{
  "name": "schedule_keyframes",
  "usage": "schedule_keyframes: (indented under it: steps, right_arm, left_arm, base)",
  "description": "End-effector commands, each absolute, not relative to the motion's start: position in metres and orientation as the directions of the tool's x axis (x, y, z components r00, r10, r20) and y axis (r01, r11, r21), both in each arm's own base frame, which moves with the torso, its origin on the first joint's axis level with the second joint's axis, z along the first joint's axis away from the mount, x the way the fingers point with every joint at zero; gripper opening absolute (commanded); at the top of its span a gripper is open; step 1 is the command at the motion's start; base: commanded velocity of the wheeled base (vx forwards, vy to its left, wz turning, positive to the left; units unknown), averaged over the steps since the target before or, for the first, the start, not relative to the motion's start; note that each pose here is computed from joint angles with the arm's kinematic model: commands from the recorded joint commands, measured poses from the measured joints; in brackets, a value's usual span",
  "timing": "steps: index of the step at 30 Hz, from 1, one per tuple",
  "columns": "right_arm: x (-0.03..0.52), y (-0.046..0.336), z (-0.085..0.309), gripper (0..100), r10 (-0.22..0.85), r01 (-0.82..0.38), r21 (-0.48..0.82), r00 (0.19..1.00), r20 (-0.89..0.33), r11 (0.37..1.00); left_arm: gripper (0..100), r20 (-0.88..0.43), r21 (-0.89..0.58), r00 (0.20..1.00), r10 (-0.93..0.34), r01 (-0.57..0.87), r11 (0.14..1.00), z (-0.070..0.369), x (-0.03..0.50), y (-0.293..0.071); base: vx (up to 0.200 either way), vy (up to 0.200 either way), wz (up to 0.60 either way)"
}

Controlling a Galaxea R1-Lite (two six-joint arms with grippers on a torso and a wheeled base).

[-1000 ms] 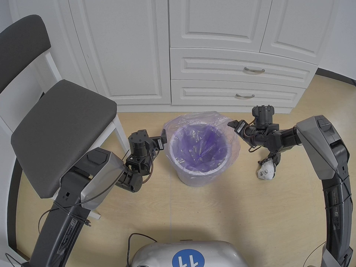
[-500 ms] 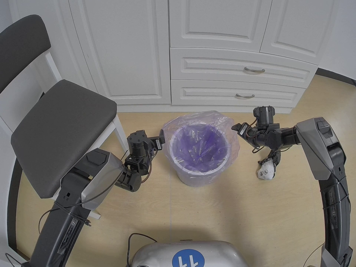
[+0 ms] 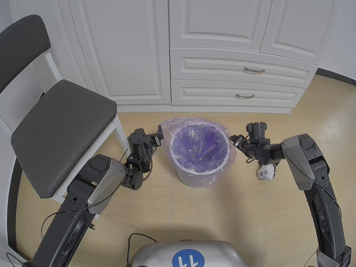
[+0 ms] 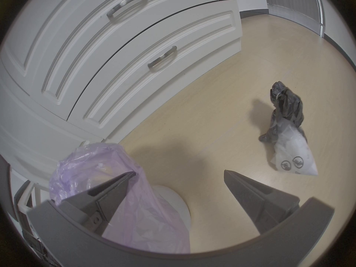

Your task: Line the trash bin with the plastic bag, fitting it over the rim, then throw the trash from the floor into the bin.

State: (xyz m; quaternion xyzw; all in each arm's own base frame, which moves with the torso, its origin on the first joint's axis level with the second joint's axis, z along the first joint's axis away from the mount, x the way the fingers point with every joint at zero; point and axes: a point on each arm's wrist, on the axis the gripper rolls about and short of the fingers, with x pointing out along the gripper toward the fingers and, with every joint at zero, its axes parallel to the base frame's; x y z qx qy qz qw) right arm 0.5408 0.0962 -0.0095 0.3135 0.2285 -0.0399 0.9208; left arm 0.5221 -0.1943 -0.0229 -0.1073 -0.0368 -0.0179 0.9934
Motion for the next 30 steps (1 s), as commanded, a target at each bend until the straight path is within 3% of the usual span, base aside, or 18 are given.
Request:
schedule_keyframes:
  steps: [1, 30]
  right_arm:
    - [0.541, 0.098, -0.039, 100, 0.066, 0.234, 0.554, 0.881, -0.468, 0.799]
    - [0.538, 0.098, -0.07, 100, 0.049, 0.24, 0.479, 0.856, -0.515, 0.844]
  left_arm:
    - [100, 0.056, -0.206, 0.998, -0.022, 0.033, 0.978, -0.041, 0.523, -0.194]
    - [100, -0.135, -0.125, 0.991, 0.025, -0.042, 0.991, -0.078, 0.519, -0.187]
  base:
    - [0.0, 0.0, 0.0]
    - [0.0, 0.0, 0.0]
